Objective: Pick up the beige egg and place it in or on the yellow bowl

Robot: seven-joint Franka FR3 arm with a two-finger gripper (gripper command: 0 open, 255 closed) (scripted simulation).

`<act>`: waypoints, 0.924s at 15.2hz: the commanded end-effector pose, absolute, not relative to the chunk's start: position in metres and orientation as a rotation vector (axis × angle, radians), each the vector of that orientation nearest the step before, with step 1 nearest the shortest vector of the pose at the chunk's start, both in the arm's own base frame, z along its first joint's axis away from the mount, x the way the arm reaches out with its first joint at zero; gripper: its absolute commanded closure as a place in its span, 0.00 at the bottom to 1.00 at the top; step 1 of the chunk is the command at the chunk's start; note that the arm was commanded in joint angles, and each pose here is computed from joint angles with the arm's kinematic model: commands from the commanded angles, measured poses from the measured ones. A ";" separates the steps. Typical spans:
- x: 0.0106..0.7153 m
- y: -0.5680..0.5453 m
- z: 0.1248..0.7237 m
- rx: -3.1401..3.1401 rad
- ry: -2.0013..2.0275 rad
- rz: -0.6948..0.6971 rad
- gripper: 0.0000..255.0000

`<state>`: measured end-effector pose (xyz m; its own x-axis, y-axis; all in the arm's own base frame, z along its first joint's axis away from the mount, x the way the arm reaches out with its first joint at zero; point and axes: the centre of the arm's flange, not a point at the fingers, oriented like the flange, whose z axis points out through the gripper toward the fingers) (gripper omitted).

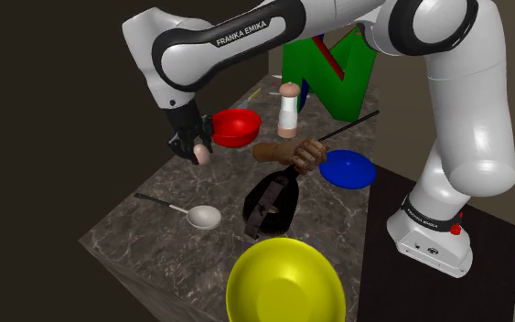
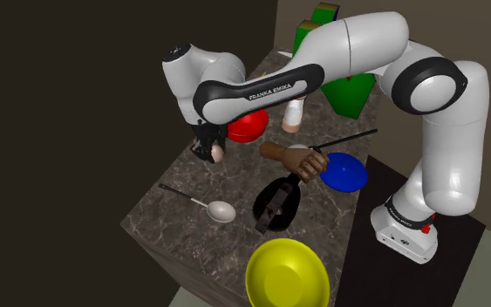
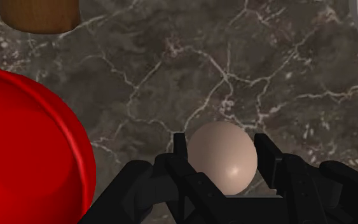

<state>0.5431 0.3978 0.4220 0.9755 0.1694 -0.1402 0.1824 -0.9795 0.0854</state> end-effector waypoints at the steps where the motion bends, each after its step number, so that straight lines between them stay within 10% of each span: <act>1: 0.543 0.397 0.433 3.025 0.270 -0.202 1.00; 14: 0.543 0.397 0.502 3.025 0.270 -0.202 1.00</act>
